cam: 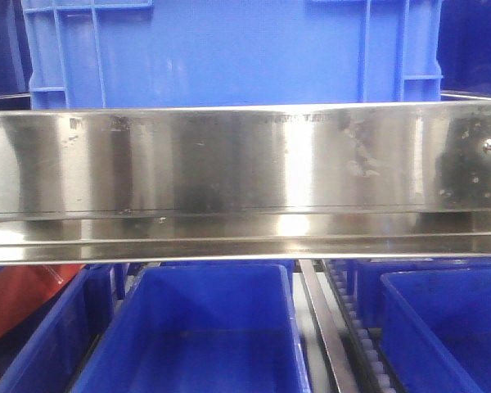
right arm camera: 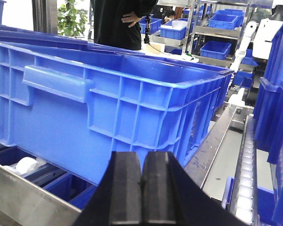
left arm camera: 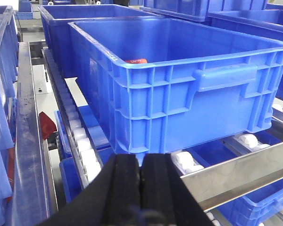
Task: Place cylindrical capacitor in blue bin on shelf
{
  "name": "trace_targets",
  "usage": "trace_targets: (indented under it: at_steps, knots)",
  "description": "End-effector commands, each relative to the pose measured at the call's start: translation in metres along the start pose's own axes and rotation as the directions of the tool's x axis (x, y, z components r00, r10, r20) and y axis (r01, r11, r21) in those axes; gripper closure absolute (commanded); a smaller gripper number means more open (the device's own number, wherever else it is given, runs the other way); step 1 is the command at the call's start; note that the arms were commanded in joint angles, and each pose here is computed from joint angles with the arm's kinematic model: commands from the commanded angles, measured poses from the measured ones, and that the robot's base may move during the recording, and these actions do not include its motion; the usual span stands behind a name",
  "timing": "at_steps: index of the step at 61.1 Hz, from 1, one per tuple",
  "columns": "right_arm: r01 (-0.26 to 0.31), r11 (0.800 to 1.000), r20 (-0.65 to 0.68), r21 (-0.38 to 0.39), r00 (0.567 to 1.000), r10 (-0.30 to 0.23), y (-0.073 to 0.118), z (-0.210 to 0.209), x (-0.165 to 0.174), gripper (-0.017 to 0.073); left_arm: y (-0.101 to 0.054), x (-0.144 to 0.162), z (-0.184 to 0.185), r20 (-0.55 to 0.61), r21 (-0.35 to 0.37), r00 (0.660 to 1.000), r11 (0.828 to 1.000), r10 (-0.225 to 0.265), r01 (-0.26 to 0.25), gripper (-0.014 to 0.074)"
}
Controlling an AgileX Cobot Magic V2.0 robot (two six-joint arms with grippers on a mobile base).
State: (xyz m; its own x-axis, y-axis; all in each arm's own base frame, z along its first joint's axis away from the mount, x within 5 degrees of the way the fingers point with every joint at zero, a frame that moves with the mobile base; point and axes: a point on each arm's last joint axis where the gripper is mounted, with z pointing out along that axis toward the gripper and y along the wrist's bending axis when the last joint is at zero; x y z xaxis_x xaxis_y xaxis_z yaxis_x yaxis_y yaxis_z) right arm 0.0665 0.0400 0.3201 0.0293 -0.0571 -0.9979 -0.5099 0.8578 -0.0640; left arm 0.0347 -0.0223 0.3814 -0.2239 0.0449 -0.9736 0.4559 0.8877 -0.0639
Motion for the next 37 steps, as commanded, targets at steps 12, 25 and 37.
trace_targets:
  at_steps: [12, 25, 37]
  knots:
    - [0.006, 1.0, 0.027, 0.006, 1.0, -0.006, 0.0, -0.001, -0.002, 0.0721, 0.0, 0.0, -0.001, 0.014, -0.004, 1.0, 1.0, -0.011, 0.011, 0.0704]
    - [0.006, 1.0, 0.027, 0.006, 1.0, -0.006, 0.0, -0.001, -0.002, 0.0721, 0.001, 0.0, -0.001, 0.014, -0.013, 1.0, 1.0, -0.002, 0.002, 0.0704]
    - [0.006, 1.0, 0.027, 0.006, 1.0, -0.006, 0.0, -0.001, -0.002, 0.0721, 0.011, 0.014, 0.006, 0.105, -0.168, 0.994, 0.986, 0.03, -0.012, 0.0704]
